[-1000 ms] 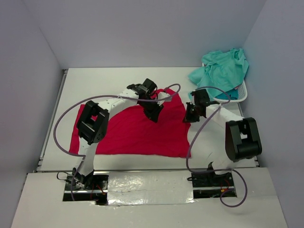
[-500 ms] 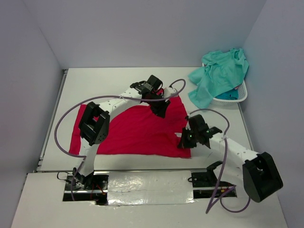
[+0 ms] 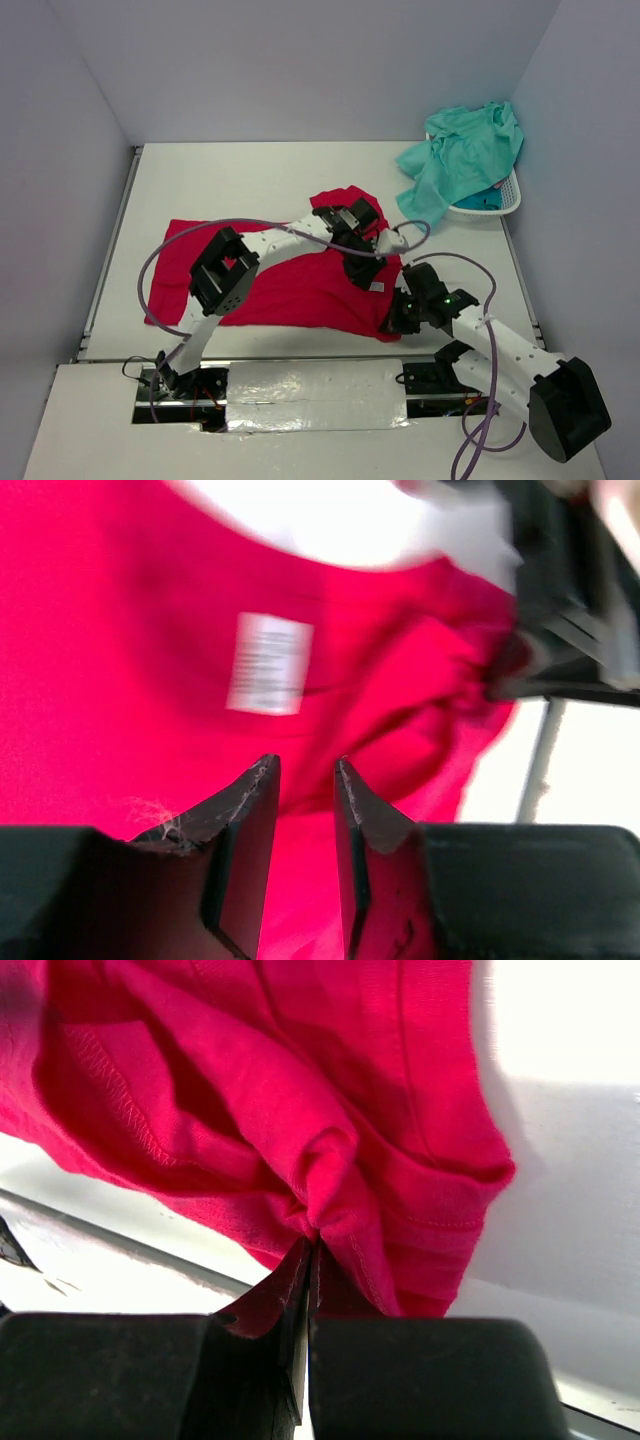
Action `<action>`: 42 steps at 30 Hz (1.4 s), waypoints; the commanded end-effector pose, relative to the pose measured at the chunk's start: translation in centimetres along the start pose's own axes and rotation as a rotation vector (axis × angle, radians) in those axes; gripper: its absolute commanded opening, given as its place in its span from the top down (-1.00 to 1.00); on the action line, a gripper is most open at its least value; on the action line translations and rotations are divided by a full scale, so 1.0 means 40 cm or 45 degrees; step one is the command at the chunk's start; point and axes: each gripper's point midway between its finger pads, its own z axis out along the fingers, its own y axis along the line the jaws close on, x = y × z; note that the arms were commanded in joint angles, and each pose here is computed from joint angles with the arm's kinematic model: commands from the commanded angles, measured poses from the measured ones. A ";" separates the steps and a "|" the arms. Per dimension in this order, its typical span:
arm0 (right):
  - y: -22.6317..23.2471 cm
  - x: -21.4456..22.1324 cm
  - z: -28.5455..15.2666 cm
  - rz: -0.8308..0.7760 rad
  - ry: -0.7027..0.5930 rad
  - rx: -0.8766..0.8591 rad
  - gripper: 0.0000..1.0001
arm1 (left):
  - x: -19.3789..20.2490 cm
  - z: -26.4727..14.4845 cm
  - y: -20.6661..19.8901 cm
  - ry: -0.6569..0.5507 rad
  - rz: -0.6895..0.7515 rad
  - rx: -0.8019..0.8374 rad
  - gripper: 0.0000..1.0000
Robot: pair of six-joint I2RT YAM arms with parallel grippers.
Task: Fold and stack the t-shirts
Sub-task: Fold the flattened tshirt in 1/3 of the way
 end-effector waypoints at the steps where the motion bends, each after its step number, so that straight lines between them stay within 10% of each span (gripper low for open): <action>1: -0.025 0.011 -0.001 0.039 -0.016 0.052 1.00 | 0.070 0.042 -0.092 0.113 0.056 0.151 0.18; 21: -0.025 -0.020 -0.013 0.064 -0.122 0.060 1.00 | 0.330 -0.166 -0.249 0.510 0.299 0.221 0.25; 30: -0.026 -0.018 -0.011 0.062 -0.113 0.062 1.00 | 0.095 -0.165 -0.098 0.094 0.194 -0.199 0.08; 42: -0.028 -0.019 -0.009 0.065 -0.115 0.069 1.00 | 0.194 -0.170 -0.109 0.225 0.239 0.041 -0.23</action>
